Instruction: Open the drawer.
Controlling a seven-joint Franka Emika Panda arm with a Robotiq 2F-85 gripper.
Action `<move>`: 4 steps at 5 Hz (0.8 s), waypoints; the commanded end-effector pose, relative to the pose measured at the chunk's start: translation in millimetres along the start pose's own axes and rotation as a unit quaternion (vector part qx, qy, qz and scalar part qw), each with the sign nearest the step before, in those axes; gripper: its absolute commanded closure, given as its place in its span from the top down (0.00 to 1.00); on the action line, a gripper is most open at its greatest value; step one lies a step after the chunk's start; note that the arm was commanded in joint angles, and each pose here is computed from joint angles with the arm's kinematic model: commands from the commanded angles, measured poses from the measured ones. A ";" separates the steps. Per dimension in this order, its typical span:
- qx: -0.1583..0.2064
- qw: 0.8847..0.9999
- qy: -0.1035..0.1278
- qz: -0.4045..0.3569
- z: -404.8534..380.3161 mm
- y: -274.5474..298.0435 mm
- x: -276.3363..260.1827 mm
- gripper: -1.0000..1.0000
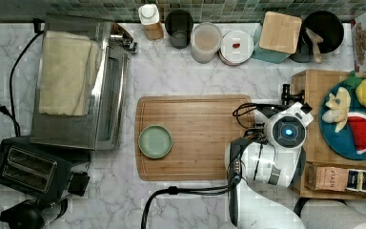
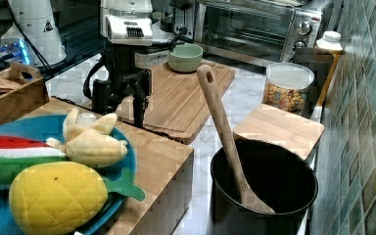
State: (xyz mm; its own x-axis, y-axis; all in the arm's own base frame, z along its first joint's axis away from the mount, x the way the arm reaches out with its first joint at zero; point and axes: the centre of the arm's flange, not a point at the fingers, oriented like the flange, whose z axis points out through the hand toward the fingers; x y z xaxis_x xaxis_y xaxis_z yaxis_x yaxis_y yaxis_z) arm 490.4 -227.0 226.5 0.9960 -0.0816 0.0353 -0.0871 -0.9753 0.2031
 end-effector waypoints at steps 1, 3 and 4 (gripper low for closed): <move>0.075 0.991 0.032 -0.103 -30.7 -72.8 27.6 1.00; 0.086 0.992 0.028 -0.090 -56.1 -186.6 14.4 1.00; 0.085 0.992 0.030 -0.083 -61.5 -231.6 13.5 1.00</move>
State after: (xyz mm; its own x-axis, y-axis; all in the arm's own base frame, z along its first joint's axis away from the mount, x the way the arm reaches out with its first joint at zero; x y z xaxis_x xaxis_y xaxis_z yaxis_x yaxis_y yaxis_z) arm 501.3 -175.4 230.0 0.9795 -0.1931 0.0566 -0.1980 -0.9752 0.0989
